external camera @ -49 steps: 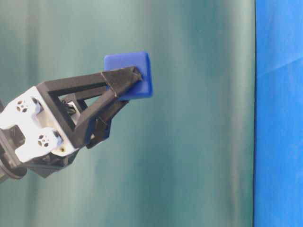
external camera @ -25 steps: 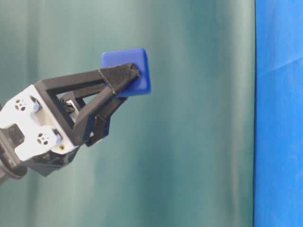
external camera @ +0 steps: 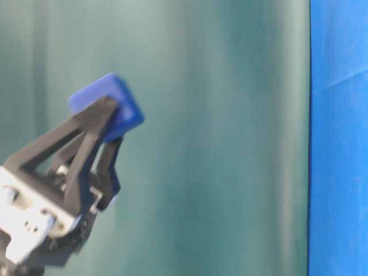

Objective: Handover the blue block to the right arm after grasping it with the left arm, then place it in the designated position.
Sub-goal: 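Lift the blue cube and carry it toward the table center, then hold the cube raised while the right gripper rotates and approaches, then close the right gripper on the cube beside the left gripper, then open the left gripper and pull the right gripper away with cube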

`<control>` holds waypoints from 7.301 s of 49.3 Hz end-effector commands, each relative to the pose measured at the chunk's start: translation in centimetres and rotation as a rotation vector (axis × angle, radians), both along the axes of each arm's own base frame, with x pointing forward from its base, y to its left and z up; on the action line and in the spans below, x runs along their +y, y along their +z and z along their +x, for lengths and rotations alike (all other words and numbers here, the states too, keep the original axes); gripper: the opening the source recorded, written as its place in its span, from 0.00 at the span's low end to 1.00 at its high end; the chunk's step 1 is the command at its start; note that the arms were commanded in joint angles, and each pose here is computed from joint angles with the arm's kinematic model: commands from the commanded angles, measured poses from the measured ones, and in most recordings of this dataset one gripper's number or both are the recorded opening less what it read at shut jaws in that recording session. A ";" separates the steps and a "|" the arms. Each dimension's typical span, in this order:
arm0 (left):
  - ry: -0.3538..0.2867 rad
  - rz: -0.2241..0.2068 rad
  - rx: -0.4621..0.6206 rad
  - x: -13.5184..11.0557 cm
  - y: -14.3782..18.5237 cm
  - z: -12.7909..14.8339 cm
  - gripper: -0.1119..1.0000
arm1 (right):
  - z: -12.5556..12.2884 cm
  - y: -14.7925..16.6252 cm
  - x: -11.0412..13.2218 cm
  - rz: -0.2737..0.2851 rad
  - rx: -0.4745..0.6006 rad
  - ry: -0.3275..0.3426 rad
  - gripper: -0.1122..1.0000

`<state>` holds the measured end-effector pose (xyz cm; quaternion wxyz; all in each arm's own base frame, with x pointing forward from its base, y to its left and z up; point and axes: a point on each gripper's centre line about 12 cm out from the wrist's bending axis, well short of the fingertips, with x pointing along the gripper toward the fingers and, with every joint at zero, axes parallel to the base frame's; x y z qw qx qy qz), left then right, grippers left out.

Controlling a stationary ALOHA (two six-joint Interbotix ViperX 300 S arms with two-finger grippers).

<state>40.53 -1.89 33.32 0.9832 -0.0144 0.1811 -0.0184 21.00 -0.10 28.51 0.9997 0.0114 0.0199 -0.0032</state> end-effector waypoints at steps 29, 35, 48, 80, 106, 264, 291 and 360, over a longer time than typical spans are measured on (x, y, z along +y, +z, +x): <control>-0.011 -0.020 -0.282 -0.1 0.7 -4.0 0.51 | 0.2 1.0 0.0 0.004 -0.029 -0.002 0.97; -0.012 -0.023 -0.280 -0.2 0.7 -4.0 0.51 | 0.3 1.1 0.0 0.001 -0.029 -0.002 0.97; -0.002 -0.028 -0.278 0.1 0.6 -4.0 0.51 | 0.4 1.7 0.1 -0.064 -0.040 0.008 0.97; 0.002 -0.032 -0.279 0.2 0.6 -4.2 0.51 | 0.6 4.3 1.1 -0.824 -0.109 0.091 0.97; 0.002 -0.035 -0.285 0.2 0.7 -4.2 0.51 | 0.7 3.9 2.1 -1.163 -0.131 0.156 0.97; 0.003 -0.038 -0.279 0.2 0.6 -4.2 0.51 | 18.3 7.1 2.2 -1.209 -0.048 0.217 0.96; 0.003 -0.038 -0.278 0.2 0.6 -4.2 0.51 | 18.2 7.7 2.0 -1.214 -0.049 0.201 0.94; -0.007 -0.041 -0.313 -0.1 1.1 -4.3 0.94 | 17.7 7.5 1.2 -1.211 0.023 0.175 0.57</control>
